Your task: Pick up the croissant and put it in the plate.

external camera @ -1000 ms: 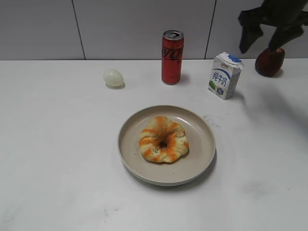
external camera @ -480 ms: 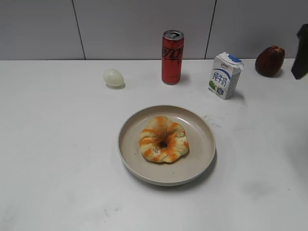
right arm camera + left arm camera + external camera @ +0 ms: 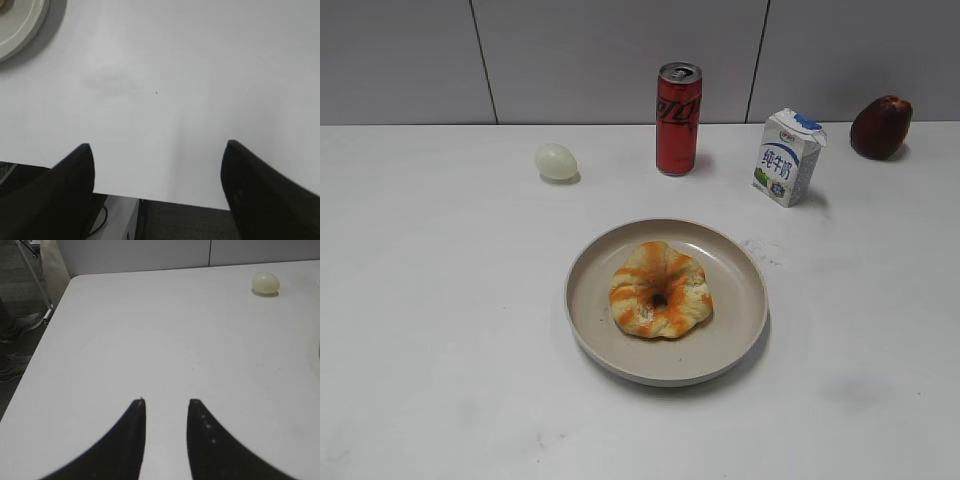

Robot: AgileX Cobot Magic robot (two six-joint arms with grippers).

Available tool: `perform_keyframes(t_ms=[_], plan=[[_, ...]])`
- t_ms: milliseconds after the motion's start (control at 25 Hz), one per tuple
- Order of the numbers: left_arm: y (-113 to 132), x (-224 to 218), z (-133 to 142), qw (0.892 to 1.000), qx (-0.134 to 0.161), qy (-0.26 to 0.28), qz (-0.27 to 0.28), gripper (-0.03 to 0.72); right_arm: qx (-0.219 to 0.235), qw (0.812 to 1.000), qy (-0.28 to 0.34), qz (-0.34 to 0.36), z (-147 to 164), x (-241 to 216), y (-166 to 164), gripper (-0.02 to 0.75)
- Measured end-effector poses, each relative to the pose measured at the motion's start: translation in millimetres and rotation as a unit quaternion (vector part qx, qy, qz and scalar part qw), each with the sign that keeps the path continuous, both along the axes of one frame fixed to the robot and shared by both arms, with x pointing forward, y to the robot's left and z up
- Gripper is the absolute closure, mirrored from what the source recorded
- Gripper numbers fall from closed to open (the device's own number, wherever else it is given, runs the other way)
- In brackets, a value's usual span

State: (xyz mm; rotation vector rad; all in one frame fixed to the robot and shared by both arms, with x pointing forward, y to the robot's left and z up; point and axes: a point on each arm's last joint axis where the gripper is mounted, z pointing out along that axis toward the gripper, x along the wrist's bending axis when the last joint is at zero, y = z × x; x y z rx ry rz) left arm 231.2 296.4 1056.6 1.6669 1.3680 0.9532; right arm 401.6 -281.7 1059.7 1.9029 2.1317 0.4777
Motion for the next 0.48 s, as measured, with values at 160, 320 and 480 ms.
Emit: perform_keyframes(t_ms=[160,320,480], plan=[[0.0,0.0,0.0,1.000,0.000,0.000,0.000,0.461,0.002,1.000,-0.028,0.000,-13.8,-41.5,-3.2,0.145],[0.0,0.0,0.0,1.000,0.000,0.000,0.000,0.461,0.006,0.997,-0.076,0.000,-24.2,-76.9,-5.8,0.146],[0.0,0.0,0.0,1.000,0.000,0.000,0.000,0.461,0.010,0.991,-0.137,0.000,-29.6,-103.5,-7.9,0.146]])
